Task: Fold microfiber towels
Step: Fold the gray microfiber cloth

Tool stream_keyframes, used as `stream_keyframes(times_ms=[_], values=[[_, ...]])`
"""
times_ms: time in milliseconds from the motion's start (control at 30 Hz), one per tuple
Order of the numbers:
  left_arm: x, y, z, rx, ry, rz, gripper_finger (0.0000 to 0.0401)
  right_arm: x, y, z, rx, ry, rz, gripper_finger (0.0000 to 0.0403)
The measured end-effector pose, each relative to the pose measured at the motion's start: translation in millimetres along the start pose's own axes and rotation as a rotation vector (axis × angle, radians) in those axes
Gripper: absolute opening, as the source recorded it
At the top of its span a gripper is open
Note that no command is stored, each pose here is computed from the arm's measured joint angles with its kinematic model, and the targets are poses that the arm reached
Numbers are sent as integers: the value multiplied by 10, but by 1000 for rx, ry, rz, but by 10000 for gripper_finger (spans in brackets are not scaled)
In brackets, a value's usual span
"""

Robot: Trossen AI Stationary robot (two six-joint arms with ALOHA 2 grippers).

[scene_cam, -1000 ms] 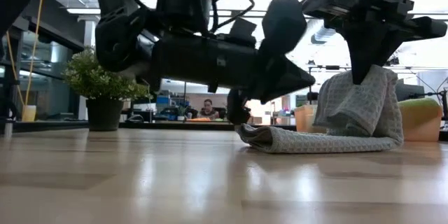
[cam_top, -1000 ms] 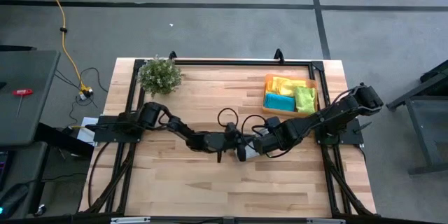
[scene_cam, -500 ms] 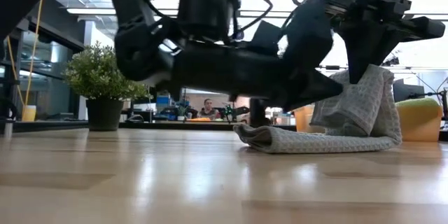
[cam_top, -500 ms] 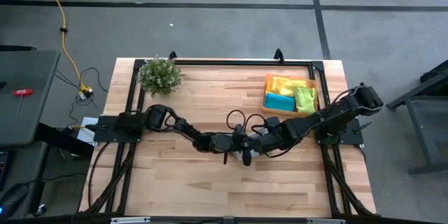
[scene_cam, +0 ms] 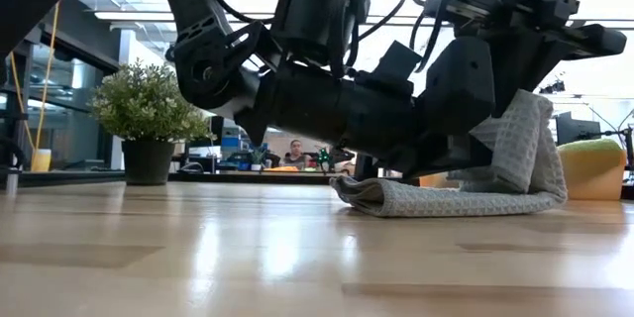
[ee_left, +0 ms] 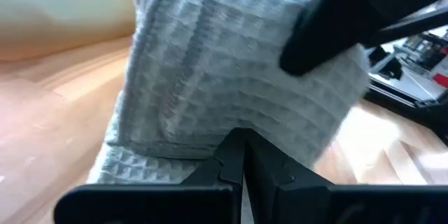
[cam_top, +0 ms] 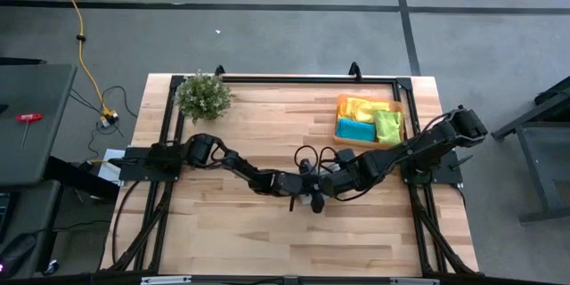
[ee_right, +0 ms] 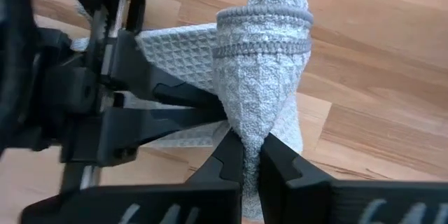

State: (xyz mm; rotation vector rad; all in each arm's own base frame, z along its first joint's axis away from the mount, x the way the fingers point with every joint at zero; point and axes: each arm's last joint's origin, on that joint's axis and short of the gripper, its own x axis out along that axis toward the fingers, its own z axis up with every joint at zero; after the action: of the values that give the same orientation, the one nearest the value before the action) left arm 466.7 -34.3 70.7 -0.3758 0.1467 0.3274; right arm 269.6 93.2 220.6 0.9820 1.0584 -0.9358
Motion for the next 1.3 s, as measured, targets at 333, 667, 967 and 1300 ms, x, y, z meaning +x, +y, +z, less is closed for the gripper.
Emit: stream_keyframes(times_ms=[333,667,967,1300], values=[[56,144,51,-4,3,26,0,-7,82,1,2,-5,83,0],[6,66,161,93,86,-129,0,-6,55,10,-32,-28,55,0],[-48,158,161,290,291,-64,0,-5,45,13,-49,-29,45,0],[-314,358,484,355,274,168,0,-1,31,13,-77,-31,32,0]])
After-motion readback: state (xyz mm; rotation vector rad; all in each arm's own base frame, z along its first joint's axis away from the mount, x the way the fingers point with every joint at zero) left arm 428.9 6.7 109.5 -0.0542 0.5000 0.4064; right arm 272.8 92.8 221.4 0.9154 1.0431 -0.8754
